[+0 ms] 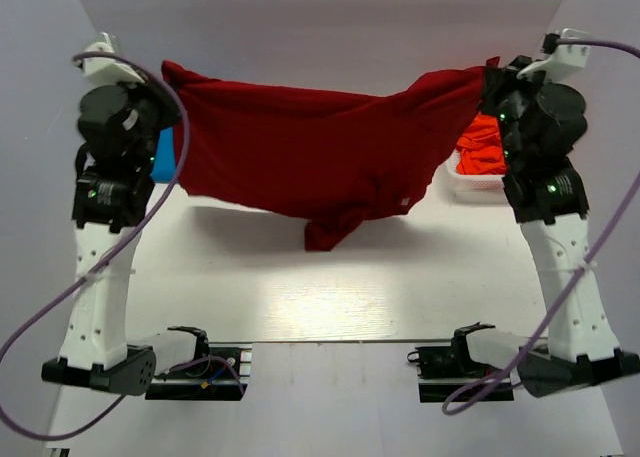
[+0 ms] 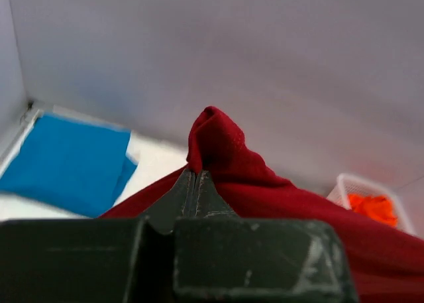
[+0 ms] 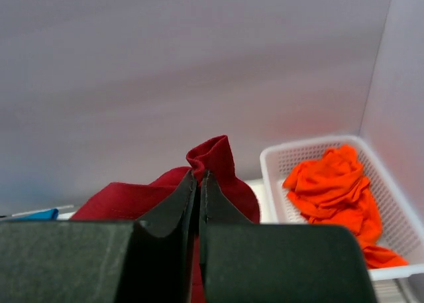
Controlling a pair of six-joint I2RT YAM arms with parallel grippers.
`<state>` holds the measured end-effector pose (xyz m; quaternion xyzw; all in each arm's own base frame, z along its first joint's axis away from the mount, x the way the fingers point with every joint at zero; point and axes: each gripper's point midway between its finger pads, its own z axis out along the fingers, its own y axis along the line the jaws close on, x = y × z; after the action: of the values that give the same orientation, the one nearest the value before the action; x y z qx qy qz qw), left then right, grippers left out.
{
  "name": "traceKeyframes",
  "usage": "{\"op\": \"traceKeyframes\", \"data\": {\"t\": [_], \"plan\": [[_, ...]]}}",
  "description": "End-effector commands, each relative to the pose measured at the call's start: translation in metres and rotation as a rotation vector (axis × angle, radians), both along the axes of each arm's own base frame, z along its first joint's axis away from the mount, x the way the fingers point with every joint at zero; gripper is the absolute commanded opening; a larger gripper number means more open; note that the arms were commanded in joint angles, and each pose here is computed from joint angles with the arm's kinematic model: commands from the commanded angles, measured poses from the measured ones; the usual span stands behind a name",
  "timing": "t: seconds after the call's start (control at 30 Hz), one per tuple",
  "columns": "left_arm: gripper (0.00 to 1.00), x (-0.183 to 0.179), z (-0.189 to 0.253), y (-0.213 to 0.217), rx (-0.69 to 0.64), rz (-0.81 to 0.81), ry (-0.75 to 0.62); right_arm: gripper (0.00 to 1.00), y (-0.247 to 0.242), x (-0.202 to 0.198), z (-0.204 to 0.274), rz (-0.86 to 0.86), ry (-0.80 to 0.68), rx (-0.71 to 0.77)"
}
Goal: Fold and stack the t-shirts
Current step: Flatten out the tshirt
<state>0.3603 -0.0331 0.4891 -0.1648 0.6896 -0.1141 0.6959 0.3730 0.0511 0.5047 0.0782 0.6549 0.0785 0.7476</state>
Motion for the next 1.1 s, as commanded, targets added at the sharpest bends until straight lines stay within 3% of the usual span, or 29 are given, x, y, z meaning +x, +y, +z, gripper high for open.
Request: {"op": "traceKeyframes", "data": {"t": [0.0,0.33,0.73,0.97,1.07], "plan": [[0.00,-0.036,0.061,0.006,0.041,-0.015,-0.152,0.00,-0.015,-0.051,0.070,-0.014,-0.194,-0.030],[0.00,-0.119,0.158,0.003,0.089,-0.096,-0.384,0.00,-0.040,-0.164,0.157,-0.030,-0.460,-0.023],[0.00,-0.233,0.197,-0.015,0.104,-0.278,-0.611,0.00,-0.082,-0.297,0.204,-0.139,-0.705,-0.039],[0.00,-0.283,0.209,-0.016,0.099,-0.315,-0.705,0.00,-0.090,-0.335,0.209,-0.146,-0.774,-0.034],[0.00,-0.282,0.209,-0.018,0.103,-0.327,-0.708,0.00,-0.089,-0.333,0.206,-0.136,-0.763,-0.032]]}}
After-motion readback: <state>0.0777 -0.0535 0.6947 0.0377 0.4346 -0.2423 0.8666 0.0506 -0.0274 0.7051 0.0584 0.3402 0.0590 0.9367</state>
